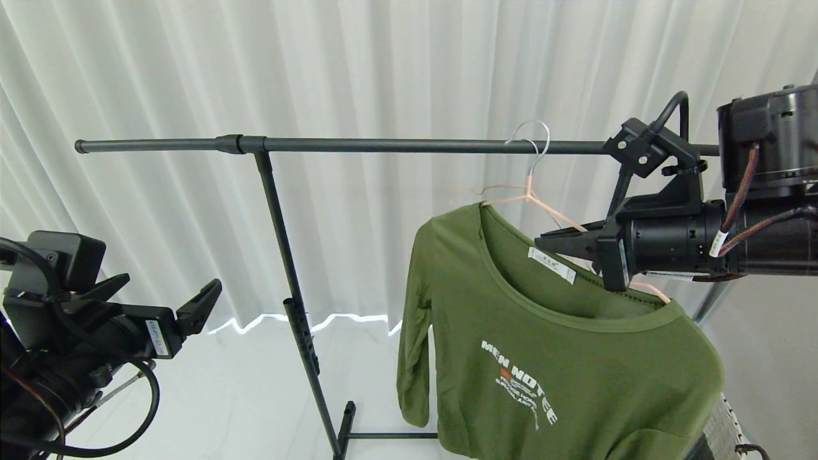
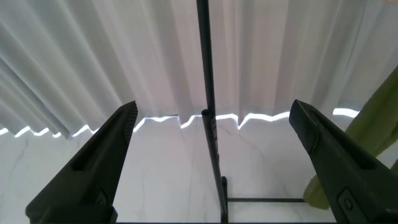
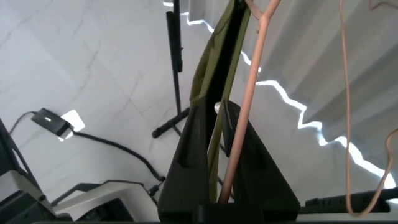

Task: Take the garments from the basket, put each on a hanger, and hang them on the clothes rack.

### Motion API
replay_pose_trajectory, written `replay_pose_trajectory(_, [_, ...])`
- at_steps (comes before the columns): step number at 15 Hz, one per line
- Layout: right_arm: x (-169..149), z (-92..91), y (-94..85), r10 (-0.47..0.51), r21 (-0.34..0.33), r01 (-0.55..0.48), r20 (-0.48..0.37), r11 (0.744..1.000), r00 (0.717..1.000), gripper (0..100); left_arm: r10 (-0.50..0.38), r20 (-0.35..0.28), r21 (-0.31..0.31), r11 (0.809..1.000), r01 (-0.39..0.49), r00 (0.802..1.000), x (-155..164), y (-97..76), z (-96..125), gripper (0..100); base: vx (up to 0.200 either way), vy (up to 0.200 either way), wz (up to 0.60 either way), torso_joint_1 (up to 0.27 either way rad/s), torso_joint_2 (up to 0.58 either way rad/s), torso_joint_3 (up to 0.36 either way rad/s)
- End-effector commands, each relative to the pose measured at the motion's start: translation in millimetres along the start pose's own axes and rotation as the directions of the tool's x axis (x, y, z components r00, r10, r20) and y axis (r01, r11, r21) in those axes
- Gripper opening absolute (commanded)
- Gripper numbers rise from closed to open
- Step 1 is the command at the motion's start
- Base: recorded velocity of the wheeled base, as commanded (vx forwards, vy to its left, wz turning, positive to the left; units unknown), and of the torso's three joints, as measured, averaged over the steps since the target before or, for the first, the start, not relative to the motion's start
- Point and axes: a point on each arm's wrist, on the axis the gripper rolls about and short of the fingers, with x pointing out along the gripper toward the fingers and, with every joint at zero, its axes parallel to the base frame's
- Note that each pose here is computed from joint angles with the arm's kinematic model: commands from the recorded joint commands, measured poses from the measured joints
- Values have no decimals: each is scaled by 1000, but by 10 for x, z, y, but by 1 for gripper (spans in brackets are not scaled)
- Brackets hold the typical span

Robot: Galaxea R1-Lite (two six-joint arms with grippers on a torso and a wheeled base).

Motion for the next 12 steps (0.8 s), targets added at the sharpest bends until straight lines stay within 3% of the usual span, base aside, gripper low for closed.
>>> replay_pose_trajectory(1, [-64, -39, 22, -15, 13, 15, -5, 1000, 1000, 0, 7, -5, 0, 1000, -7, 1000, 3, 11, -10, 100, 0, 0, 0, 0, 0, 0])
replay_pose_trajectory(3, [-140, -118, 49, -43, 16, 44, -20, 999, 999, 0, 18, 18, -2, 1000, -18, 1000, -3, 33, 40, 100, 0, 0, 0, 0, 0, 0])
replay_pose_trajectory(12, [-78, -140, 30, -43, 9, 43, -36, 999, 998, 0, 1, 2, 15, 1000, -1, 1000, -9, 5, 0, 100, 0, 0, 0, 0, 0, 0])
